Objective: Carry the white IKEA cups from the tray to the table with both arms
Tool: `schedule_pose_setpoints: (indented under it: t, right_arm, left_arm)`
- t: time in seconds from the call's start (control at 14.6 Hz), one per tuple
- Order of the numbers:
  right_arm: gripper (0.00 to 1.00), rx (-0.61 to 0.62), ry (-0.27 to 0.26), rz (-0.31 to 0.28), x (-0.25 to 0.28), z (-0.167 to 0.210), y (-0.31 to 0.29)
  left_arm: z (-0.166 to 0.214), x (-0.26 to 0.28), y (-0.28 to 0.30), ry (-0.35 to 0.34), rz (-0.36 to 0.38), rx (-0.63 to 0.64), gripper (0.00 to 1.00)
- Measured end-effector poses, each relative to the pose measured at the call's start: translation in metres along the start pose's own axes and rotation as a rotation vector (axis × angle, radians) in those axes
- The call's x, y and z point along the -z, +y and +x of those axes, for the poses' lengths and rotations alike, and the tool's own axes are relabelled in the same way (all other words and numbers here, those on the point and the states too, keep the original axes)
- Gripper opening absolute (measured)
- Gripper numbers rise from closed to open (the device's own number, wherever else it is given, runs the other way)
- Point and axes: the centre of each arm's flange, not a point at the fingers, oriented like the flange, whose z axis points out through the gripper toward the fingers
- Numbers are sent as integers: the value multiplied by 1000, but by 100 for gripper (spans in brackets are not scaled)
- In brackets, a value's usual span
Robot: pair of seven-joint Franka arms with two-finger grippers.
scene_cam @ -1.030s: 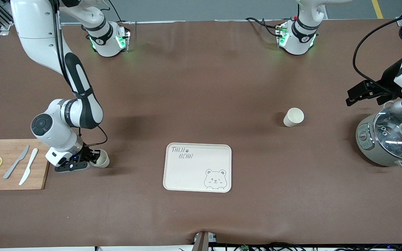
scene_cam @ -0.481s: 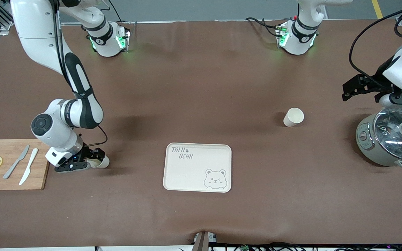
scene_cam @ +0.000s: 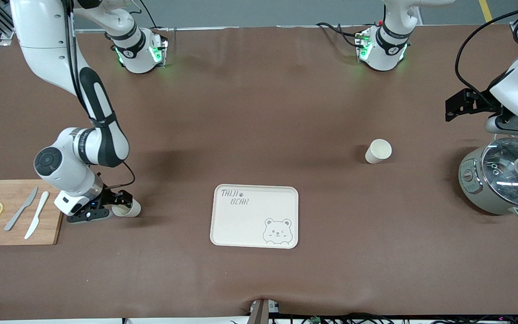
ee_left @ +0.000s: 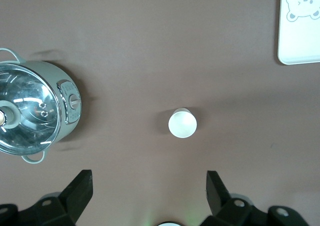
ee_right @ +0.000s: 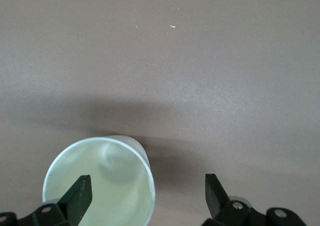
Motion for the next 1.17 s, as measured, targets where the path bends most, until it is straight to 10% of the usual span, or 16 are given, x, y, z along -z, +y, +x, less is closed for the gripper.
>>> schedule_pose_setpoints:
  t: [0.62, 1.17]
  right_arm:
    - [100, -22, -97, 106, 129, 18, 29]
    - [100, -209, -105, 24, 284, -2, -24]
  left_arm:
    - [1, -3, 3, -8, 1, -6, 100]
    - [1, -2, -1, -7, 0, 14, 100]
